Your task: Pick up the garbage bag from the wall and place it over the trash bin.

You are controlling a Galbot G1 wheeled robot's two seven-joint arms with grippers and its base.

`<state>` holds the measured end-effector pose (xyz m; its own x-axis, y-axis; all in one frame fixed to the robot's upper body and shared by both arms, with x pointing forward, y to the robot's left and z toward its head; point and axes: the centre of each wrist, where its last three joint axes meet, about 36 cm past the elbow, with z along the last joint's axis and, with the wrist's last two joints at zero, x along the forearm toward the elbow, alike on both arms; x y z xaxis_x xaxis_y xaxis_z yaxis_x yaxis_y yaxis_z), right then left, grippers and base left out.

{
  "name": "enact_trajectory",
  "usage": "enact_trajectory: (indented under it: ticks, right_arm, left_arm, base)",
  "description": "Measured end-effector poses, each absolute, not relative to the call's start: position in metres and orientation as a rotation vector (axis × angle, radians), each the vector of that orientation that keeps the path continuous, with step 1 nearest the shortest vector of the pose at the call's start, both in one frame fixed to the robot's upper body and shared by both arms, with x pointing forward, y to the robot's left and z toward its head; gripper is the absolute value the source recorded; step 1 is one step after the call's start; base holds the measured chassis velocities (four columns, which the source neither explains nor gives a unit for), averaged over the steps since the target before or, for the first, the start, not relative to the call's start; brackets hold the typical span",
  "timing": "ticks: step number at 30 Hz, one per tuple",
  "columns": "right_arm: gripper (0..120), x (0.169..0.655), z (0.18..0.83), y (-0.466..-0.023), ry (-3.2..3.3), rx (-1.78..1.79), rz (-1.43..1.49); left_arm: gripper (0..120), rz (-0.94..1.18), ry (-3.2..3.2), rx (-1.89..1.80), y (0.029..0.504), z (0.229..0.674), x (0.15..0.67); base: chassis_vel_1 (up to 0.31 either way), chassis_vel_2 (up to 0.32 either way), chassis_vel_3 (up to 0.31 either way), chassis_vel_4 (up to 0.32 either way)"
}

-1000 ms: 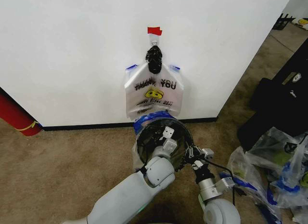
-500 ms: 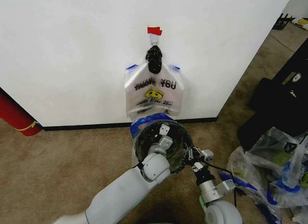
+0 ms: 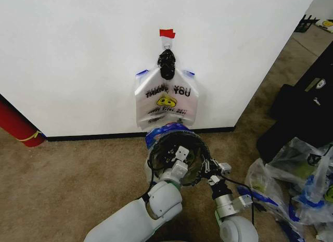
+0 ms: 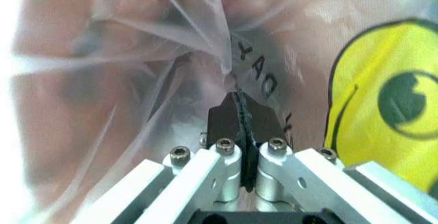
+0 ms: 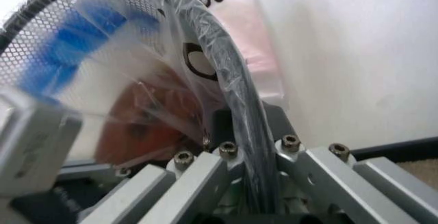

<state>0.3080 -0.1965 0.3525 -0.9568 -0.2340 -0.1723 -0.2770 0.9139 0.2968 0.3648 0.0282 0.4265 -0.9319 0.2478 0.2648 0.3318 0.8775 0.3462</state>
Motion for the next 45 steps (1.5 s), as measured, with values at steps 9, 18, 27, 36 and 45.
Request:
enact_trajectory:
  ticks: [9,18,27,36,45]
  right_arm:
    - [0,0.313,0.343,-0.213,2.934,-0.400,0.334]
    - [0,0.320,0.333,-0.215,2.872,-0.445,0.262]
    - [0,0.320,0.330,-0.211,2.829,-0.492,0.215]
    - [0,0.319,0.341,-0.209,2.791,-0.535,0.199]
    - [0,0.314,0.348,-0.205,2.765,-0.572,0.202]
  left_arm:
    - [0,-0.580,-2.831,-0.465,0.039,0.427,0.344]
    - [0,-0.591,-2.744,-0.524,0.043,0.436,0.334]
    - [0,-0.623,-2.689,-0.587,0.029,0.428,0.341]
    - [0,-0.741,-2.658,-0.522,0.027,0.413,0.381]
    - [0,-0.749,-2.667,-0.496,0.016,0.409,0.408]
  base:
    - [0.000,0.000,0.000,0.000]
    - [0.000,0.000,0.000,0.000]
    - [0.000,0.000,0.000,0.000]
    - [0.000,0.000,0.000,0.000]
    - [0.000,0.000,0.000,0.000]
